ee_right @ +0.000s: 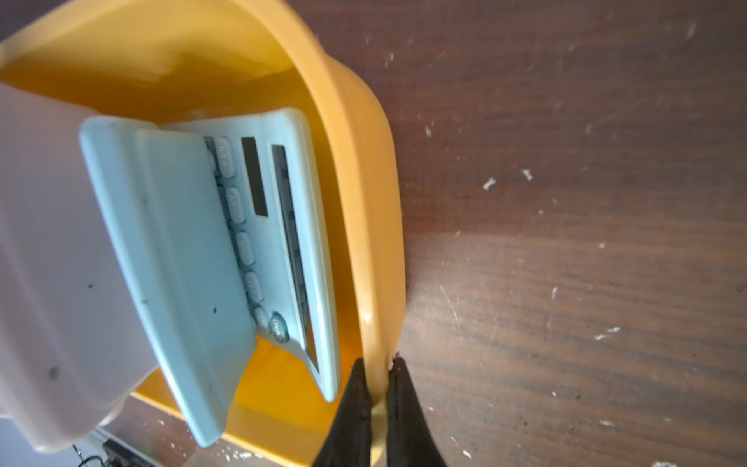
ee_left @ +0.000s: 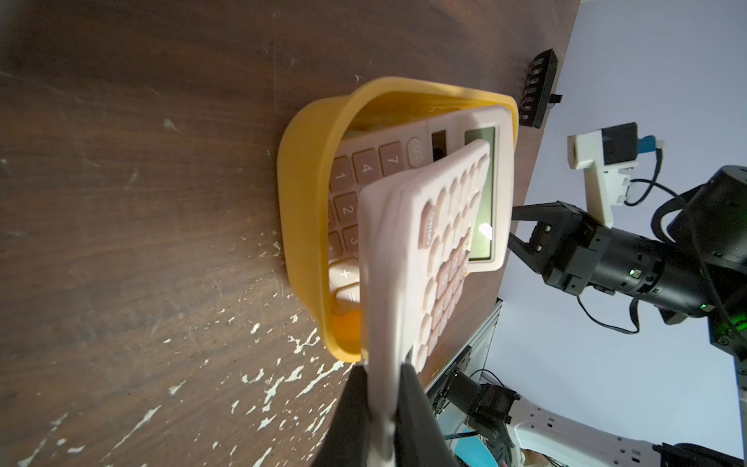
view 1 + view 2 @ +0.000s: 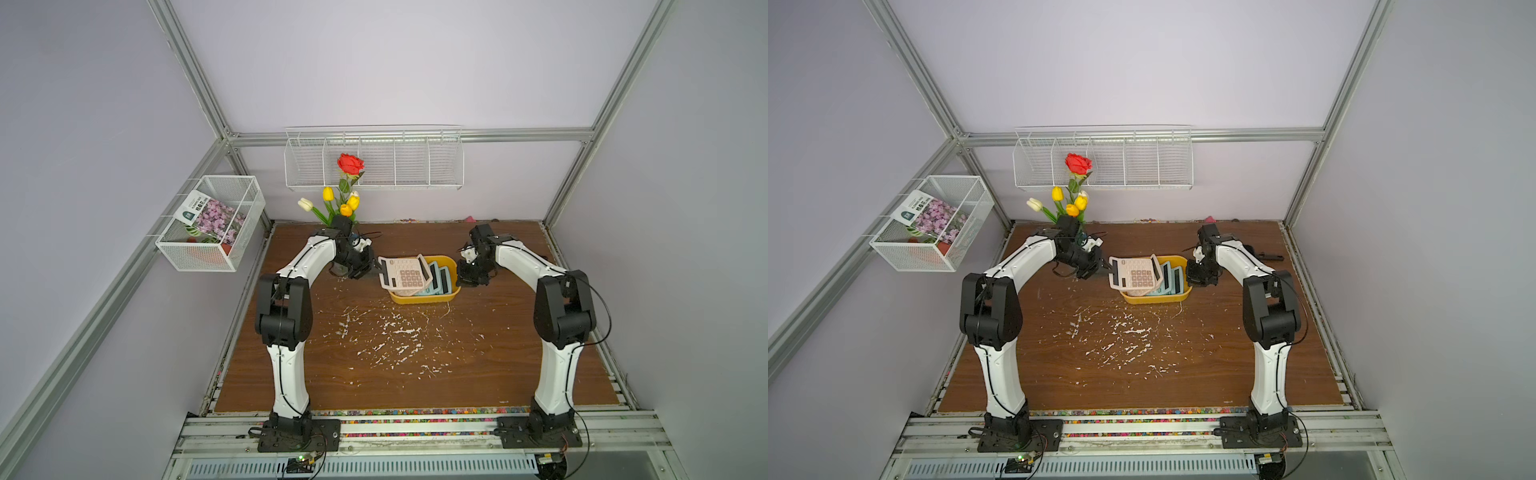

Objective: Put the calculator in the storage box
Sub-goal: Move the storage box to the center of the board.

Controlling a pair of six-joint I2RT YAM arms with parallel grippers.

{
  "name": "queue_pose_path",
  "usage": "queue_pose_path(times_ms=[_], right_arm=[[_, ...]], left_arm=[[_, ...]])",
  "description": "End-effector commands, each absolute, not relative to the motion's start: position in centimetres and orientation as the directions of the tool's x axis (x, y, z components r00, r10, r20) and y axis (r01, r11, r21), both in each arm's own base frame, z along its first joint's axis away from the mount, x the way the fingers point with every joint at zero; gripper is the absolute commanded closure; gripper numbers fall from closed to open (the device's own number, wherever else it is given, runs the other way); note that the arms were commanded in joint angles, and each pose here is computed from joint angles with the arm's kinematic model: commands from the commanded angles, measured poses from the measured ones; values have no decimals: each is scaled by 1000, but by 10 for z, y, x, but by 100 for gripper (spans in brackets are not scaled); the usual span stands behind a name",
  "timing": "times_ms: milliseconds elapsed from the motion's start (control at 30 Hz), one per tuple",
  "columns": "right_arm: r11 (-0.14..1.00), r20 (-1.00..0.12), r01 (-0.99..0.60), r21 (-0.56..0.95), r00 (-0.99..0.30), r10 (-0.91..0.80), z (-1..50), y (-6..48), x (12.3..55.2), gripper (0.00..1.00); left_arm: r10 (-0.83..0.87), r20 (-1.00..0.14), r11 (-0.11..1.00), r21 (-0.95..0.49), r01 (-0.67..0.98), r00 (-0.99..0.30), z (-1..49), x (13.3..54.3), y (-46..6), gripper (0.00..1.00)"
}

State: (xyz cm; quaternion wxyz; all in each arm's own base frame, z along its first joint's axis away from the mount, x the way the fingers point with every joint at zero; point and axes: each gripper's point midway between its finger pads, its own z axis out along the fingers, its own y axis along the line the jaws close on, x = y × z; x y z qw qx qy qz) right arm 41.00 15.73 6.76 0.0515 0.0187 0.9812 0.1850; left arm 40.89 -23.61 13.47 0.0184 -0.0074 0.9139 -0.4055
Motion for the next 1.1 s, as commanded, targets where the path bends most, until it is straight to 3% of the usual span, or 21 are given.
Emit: queue_pose_path(times_ms=[0, 333, 1067], right_arm=[[928, -24, -10, 373, -1000, -2, 71, 156, 386, 100], [923, -8, 18, 385, -1000, 23, 68, 152, 377, 100], [913, 18, 31, 407, -999, 26, 62, 154, 367, 100]], left_arm=[[-53, -86, 637, -770, 33, -995, 160, 409, -236, 86], [-74, -72, 614, -789, 11, -995, 155, 391, -244, 86], [-88, -69, 625, -781, -1, -994, 143, 397, -246, 83]])
